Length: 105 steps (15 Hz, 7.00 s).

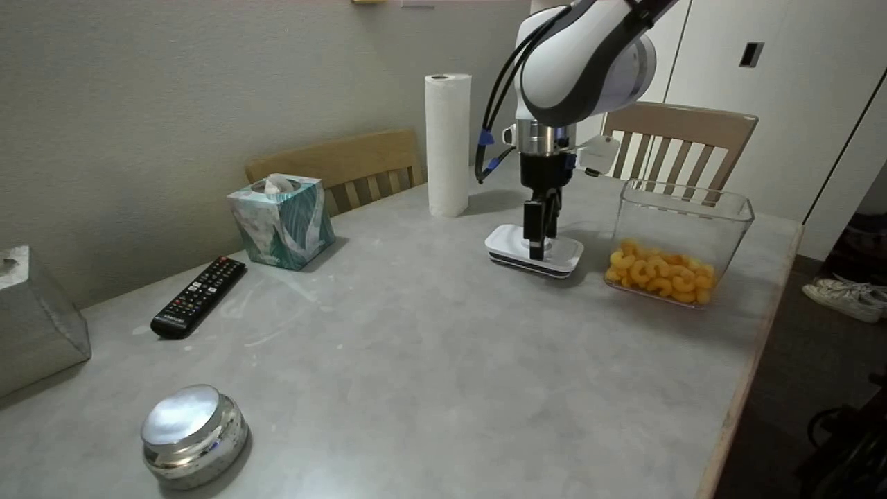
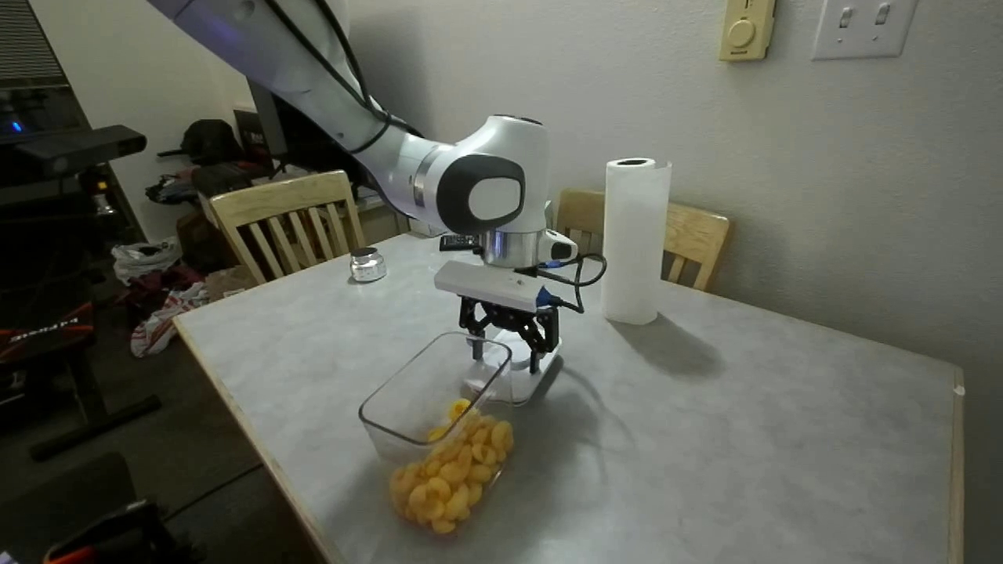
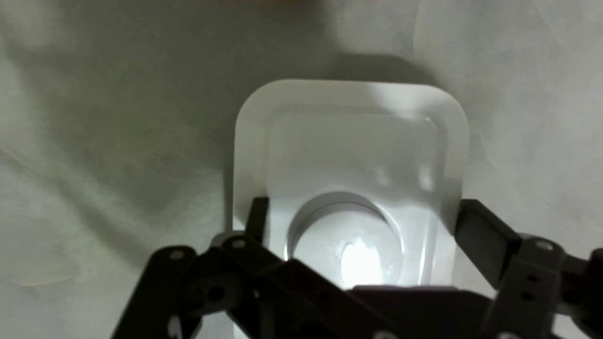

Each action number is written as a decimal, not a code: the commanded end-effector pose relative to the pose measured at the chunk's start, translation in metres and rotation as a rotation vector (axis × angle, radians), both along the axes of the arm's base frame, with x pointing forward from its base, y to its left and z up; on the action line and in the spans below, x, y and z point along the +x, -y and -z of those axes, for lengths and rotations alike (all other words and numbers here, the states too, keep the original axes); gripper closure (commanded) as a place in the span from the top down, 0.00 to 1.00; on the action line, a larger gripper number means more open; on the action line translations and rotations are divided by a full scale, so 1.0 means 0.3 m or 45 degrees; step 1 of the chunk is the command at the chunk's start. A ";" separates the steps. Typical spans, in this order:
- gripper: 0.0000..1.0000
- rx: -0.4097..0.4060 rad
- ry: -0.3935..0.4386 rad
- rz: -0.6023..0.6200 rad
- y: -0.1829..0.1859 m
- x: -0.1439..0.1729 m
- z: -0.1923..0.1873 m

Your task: Cover the container with the white lid and then press the button atop the lid

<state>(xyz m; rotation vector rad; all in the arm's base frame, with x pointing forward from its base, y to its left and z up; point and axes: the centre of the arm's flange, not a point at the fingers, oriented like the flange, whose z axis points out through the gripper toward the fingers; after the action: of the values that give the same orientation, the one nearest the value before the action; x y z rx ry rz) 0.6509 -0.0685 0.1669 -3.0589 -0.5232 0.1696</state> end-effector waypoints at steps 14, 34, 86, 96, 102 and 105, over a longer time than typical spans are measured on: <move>0.61 0.008 0.061 -0.030 0.006 0.002 -0.039; 0.28 -0.010 -0.008 -0.292 -0.055 -0.017 -0.176; 0.53 -0.157 -0.168 0.256 0.006 -0.284 -0.614; 0.28 -0.175 -0.133 0.239 0.008 -0.142 -0.623; 0.28 -0.156 -0.131 0.357 0.005 -0.214 -0.618; 0.28 -0.167 -0.135 0.422 -0.001 -0.273 -0.621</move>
<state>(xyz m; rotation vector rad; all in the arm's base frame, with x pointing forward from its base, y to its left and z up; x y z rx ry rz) 0.5954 -0.0696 0.3466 -3.1832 -0.0789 0.3727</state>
